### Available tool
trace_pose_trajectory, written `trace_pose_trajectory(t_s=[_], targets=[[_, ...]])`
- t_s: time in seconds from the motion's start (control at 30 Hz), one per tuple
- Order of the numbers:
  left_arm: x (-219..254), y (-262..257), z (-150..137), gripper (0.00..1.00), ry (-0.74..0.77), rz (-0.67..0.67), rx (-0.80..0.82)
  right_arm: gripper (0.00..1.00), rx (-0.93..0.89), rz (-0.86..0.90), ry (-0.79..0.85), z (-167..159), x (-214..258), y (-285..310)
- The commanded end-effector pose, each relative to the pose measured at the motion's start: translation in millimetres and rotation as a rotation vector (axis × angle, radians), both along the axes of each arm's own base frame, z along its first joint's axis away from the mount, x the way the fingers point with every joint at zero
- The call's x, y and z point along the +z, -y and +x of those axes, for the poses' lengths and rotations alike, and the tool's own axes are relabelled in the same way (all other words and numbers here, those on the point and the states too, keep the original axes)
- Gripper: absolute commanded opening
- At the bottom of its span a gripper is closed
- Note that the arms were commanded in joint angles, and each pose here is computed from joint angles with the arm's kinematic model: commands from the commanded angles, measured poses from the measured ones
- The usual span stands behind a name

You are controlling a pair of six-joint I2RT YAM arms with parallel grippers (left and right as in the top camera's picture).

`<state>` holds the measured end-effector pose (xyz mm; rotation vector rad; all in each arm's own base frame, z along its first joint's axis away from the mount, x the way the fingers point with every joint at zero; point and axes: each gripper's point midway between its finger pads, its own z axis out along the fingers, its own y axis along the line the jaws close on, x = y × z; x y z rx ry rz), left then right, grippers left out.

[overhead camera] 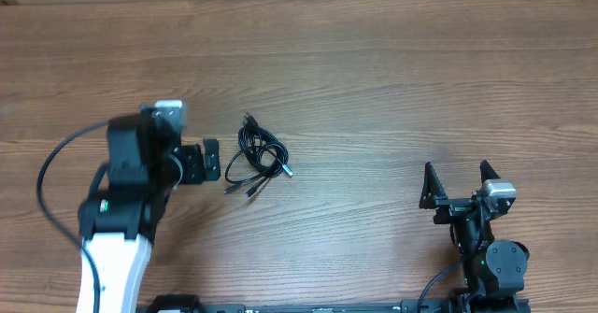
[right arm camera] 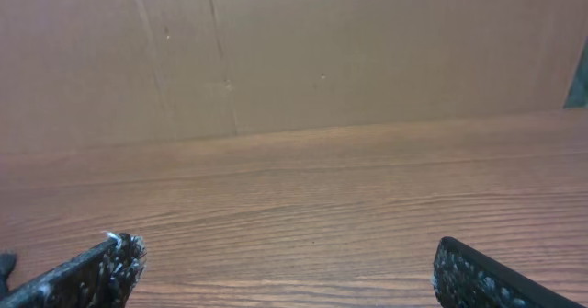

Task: Untangle cables
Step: 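Move the left gripper forward over the black cable bundle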

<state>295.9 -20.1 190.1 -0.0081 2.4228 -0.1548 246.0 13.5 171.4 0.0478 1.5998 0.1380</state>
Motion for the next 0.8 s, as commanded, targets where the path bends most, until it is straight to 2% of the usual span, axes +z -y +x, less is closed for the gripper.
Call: trace_pose_trajectory(t_s=[0.0,0.17,0.53,0.73,0.77], targets=[[2,19,18,1.0,-0.056,0.002,-0.076,1.0,-0.003,-0.003,0.004,0,-2,1],[-25,43,32,1.0,-0.187,-0.003,-0.118,1.0,-0.003,-0.003,0.004,0,-2,1],[-81,55,37,1.0,-0.362,0.006,-0.064,1.0,-0.003,-0.003,0.004,0,-2,1],[-102,73,38,1.0,-0.428,-0.079,-0.114,1.0,-0.003,-0.003,0.004,0,-2,1],[-105,73,38,0.96,-0.434,-0.077,-0.113,1.0,-0.003,-0.003,0.004,0,-2,1]])
